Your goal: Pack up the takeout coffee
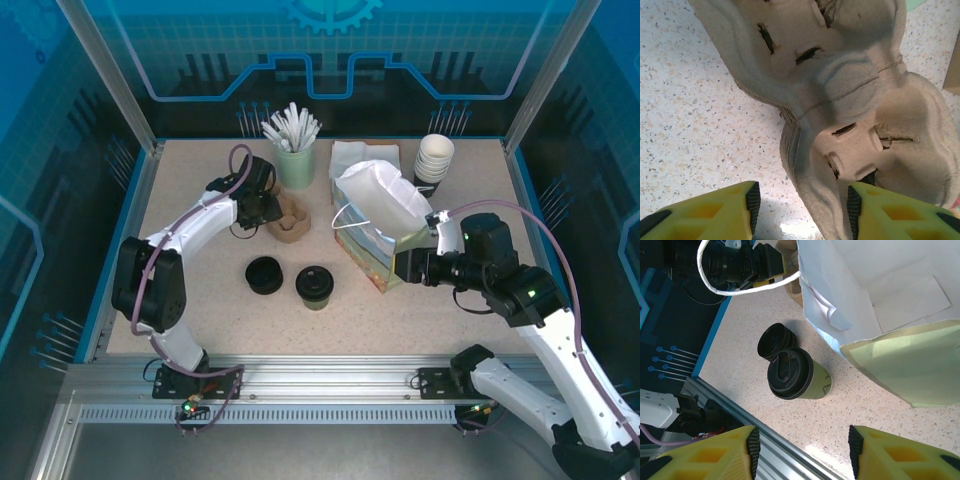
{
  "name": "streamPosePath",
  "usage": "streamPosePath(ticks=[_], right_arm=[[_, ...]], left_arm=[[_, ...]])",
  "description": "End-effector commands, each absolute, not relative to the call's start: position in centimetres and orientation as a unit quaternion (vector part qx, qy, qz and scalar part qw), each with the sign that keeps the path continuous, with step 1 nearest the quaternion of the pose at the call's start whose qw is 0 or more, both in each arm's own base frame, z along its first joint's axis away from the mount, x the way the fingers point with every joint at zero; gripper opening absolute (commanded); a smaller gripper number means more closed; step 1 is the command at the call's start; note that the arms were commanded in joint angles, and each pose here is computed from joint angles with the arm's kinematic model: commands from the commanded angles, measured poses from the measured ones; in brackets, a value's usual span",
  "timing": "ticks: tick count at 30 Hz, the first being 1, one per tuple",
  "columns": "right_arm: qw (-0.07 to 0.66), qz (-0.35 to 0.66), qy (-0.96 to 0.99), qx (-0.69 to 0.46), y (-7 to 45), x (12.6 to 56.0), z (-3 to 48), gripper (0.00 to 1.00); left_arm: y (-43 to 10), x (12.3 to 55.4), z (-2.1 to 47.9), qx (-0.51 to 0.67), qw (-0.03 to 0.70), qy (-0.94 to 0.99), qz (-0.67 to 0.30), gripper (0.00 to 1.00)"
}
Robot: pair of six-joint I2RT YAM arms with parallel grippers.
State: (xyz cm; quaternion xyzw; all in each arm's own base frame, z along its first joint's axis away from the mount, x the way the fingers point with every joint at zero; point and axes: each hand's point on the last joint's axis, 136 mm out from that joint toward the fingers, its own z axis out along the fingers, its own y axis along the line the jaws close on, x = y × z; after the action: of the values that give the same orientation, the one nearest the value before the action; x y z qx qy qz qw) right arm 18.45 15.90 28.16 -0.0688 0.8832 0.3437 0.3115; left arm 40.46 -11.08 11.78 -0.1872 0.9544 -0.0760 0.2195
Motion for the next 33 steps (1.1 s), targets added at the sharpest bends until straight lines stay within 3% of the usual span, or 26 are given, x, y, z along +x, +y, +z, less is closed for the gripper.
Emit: streamPosePath(ticks=[1,33], right_arm=[[0.303,0.349,0.883,-0.075,15.7,17.9,27.9,0.53],[0.286,0.372,0.882,-0.049,15.2,18.8,26.5,0.52]], left_arm=[[-10.7,40.8,11.9,-0.185,0.213,0.957,-0.068,0.49],[-11.9,41.7,10.7,-0.179,0.197,0.960,-0.087,0.29]])
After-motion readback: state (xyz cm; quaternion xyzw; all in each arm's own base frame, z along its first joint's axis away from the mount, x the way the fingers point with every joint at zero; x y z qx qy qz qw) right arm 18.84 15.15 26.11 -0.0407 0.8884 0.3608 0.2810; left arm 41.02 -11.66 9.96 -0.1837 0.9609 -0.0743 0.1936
